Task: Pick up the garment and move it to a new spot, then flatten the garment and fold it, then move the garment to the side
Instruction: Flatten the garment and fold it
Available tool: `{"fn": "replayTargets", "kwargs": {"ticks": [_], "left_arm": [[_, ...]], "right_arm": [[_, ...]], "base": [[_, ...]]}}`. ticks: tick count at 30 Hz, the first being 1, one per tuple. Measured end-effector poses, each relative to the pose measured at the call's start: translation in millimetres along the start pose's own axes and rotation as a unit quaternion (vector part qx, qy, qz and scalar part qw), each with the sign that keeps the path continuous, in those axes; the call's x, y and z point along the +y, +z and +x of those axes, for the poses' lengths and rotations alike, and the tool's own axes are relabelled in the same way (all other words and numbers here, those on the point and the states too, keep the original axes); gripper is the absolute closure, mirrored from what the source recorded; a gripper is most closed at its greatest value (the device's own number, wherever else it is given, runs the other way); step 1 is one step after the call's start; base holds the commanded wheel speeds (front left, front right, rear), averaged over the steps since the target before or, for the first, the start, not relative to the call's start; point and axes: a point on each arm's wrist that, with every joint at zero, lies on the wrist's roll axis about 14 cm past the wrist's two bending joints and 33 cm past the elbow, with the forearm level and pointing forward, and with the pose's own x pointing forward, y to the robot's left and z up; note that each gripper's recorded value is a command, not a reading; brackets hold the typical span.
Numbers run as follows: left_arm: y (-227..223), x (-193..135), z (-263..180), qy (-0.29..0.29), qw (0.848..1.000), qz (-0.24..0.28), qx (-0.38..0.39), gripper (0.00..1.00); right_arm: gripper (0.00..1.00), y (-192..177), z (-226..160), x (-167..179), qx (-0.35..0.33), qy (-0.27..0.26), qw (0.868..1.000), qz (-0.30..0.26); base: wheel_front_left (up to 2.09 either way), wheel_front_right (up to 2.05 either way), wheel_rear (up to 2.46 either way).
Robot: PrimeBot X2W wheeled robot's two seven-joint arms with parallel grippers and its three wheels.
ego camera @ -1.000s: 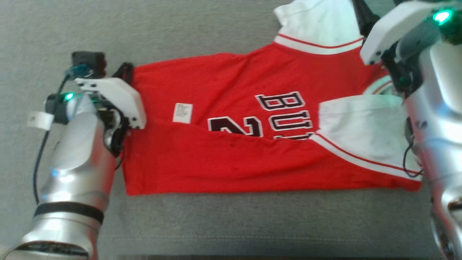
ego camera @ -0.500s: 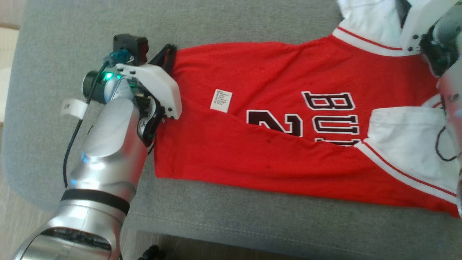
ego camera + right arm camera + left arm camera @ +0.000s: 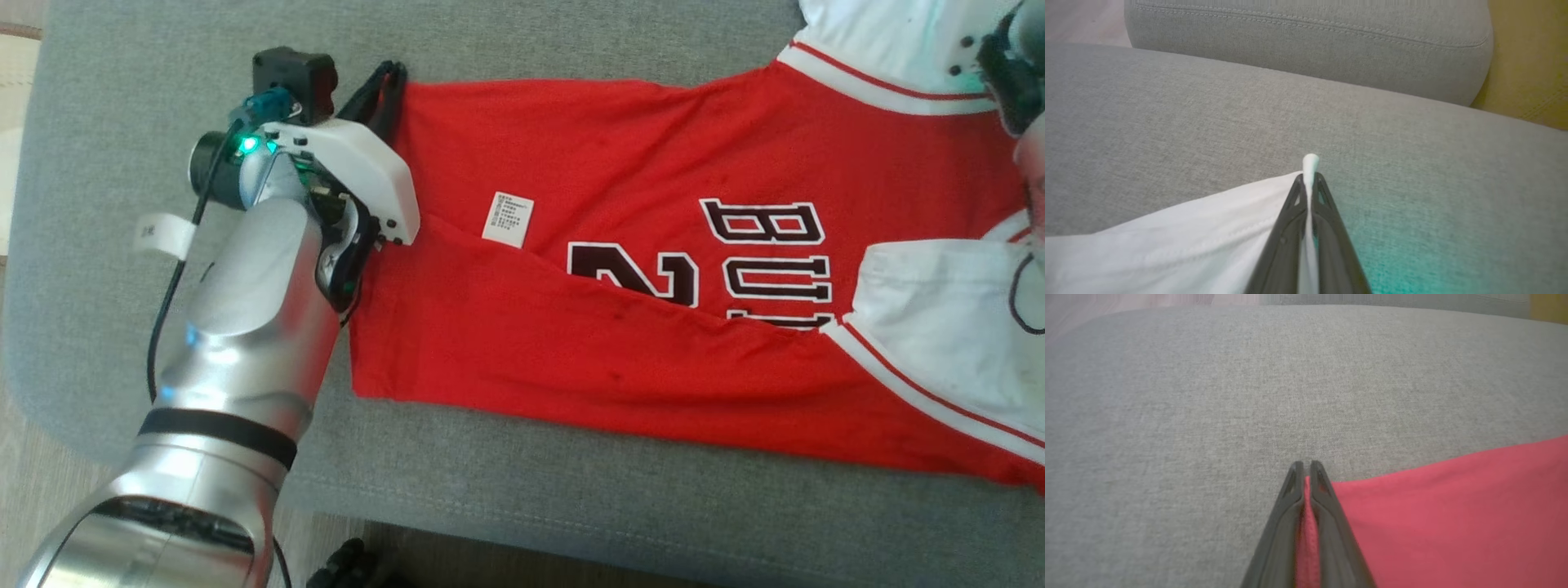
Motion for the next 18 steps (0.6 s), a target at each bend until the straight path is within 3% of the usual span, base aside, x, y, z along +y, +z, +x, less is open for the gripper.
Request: {"fn": "replayTargets", "kwargs": {"ticks": [9, 18], "left_arm": [[23.7, -5.2, 7.9, -0.002, 0.999, 0.01, -0.046, 1.0], [71.0, -7.6, 12.5, -0.005, 0.993, 0.023, -0.12, 1.0]], "right_arm": [[1.0, 33.8, -16.9, -40.6, -0.103, -0.048, 0.993, -0.01], [1.0, 80.4, -53.1, -64.2, -0.214, -0.081, 0.973, 0.005]], "base": [[0.0, 0.0, 0.0], [0.0, 0.0, 0.0]]}}
